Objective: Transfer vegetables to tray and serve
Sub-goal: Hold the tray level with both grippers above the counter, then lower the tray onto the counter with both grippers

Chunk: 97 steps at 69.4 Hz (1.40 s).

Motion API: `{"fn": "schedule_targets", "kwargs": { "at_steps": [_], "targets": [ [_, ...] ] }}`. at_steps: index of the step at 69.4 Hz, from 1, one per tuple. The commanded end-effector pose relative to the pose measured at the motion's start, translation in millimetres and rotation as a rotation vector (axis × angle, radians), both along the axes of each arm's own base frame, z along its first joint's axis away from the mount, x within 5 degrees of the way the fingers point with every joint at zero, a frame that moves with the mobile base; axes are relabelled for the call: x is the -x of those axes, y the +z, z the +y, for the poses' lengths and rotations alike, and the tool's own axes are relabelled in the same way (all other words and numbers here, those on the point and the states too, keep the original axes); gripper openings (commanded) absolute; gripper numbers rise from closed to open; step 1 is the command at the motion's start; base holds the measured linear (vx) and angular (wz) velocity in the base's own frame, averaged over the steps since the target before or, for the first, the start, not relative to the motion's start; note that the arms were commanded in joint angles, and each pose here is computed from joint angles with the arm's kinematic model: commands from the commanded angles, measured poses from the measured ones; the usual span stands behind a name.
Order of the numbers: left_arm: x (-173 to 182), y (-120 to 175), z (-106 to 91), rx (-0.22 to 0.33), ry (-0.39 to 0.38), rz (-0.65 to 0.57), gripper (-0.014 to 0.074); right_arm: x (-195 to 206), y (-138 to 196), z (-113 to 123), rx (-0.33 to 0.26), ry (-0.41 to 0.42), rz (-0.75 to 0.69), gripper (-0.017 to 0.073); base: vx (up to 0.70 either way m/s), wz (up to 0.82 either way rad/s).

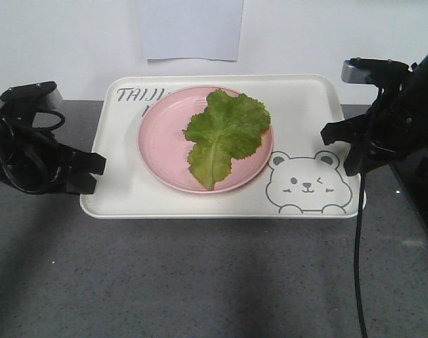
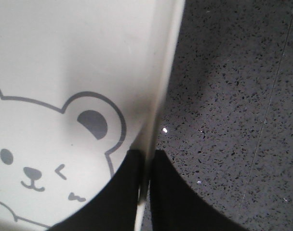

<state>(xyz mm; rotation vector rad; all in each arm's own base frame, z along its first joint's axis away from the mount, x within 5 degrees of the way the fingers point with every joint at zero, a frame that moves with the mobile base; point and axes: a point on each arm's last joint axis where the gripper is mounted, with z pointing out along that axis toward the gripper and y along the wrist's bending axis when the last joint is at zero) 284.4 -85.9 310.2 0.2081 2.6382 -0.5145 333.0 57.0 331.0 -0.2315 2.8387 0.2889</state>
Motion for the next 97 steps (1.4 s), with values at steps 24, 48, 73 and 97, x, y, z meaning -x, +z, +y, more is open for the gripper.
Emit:
{"fn": "schedule_targets", "kwargs": {
  "at_steps": [24, 48, 73, 97],
  "targets": [
    [2.0, 27.7, -8.7, 0.111, 0.010, -0.130, -0.0006, 4.0, 27.9, 8.8, -0.089, 0.026, -0.152, -0.0006, 0.00, 0.00],
    [-15.7, 4.9, -1.5, -0.047, 0.002, -0.128, -0.0006, -18.2, 8.0, 22.5, -0.197, 0.097, -0.167, -0.0006, 0.00, 0.00],
    [-37.3, -35.0, -4.4, -0.097, -0.009, -0.022, -0.0006, -45.0, -45.5, 27.5, -0.199, 0.103, -0.026, -0.0005, 0.00, 0.00],
    [-42.4, -58.2, -2.0, -0.173, -0.043, 0.061, -0.0006, -52.9, -67.1, 26.5, -0.168, 0.104, 0.027, 0.0008, 0.00, 0.00]
  ]
}}
